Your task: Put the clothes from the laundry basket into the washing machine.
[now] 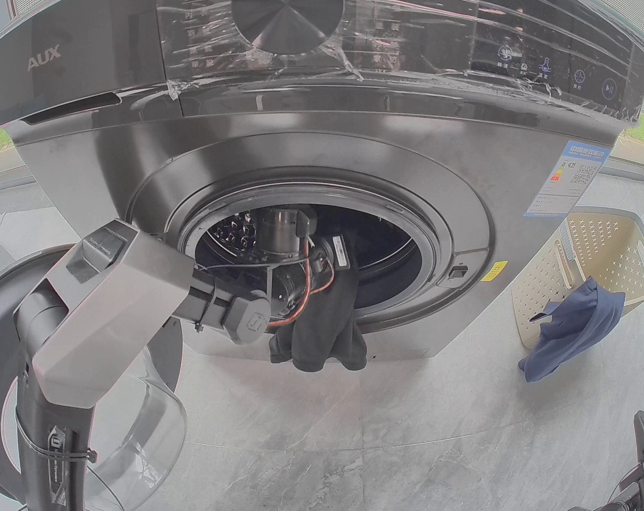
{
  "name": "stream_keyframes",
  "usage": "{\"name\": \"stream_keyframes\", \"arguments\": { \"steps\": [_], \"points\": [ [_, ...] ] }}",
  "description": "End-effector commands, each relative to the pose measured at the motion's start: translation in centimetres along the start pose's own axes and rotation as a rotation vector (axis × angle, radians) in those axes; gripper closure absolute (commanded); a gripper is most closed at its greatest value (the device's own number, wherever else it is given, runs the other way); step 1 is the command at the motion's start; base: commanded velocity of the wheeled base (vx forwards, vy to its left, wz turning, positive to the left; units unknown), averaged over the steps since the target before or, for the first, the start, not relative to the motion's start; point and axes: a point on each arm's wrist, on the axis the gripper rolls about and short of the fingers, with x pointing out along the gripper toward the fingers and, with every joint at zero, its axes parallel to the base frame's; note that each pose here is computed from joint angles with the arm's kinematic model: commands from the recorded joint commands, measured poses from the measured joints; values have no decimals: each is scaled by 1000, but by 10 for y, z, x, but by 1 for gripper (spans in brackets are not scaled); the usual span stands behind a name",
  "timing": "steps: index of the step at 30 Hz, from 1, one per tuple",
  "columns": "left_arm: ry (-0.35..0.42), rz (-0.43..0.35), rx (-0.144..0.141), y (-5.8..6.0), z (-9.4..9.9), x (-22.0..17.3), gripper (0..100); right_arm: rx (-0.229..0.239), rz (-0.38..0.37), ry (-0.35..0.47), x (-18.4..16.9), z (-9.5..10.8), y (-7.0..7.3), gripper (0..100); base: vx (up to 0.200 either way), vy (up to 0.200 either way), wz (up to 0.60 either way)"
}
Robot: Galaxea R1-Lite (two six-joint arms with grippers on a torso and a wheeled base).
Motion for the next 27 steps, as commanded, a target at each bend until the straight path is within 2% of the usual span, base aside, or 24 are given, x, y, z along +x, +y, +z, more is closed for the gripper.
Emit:
{"name": "stream_keyframes", "arguments": {
  "steps": [1, 2, 4, 8, 9, 14, 18, 24, 27],
  "points": [
    [-126, -5, -27, 8, 15, 24, 100, 0, 0, 4, 0, -5, 0, 100, 0, 0, 0],
    [-159, -13, -34, 8, 19, 29, 100, 0, 0, 4, 0, -5, 0, 100, 0, 0, 0],
    [-170, -14, -36, 9, 19, 30, 100, 0, 0, 3, 0, -5, 0, 100, 0, 0, 0],
    [-154, -8, -32, 10, 15, 29, 100, 0, 0, 4, 0, -5, 0, 100, 0, 0, 0],
    [-142, -5, -32, 10, 13, 27, 0, 0, 0, 4, 0, -5, 0, 100, 0, 0, 0],
    [-101, -3, -37, 6, 18, 8, 0, 0, 0, 3, 0, -5, 0, 100, 0, 0, 0],
    [-28, 13, -19, 4, 16, -18, 0, 0, 0, 4, 0, -5, 0, 100, 0, 0, 0],
    [150, 35, 24, 6, -15, -48, 0, 0, 0, 4, 0, -5, 0, 100, 0, 0, 0],
    [180, 40, 31, 8, -24, -50, 0, 0, 0, 4, 0, -5, 0, 100, 0, 0, 0]
  ]
}}
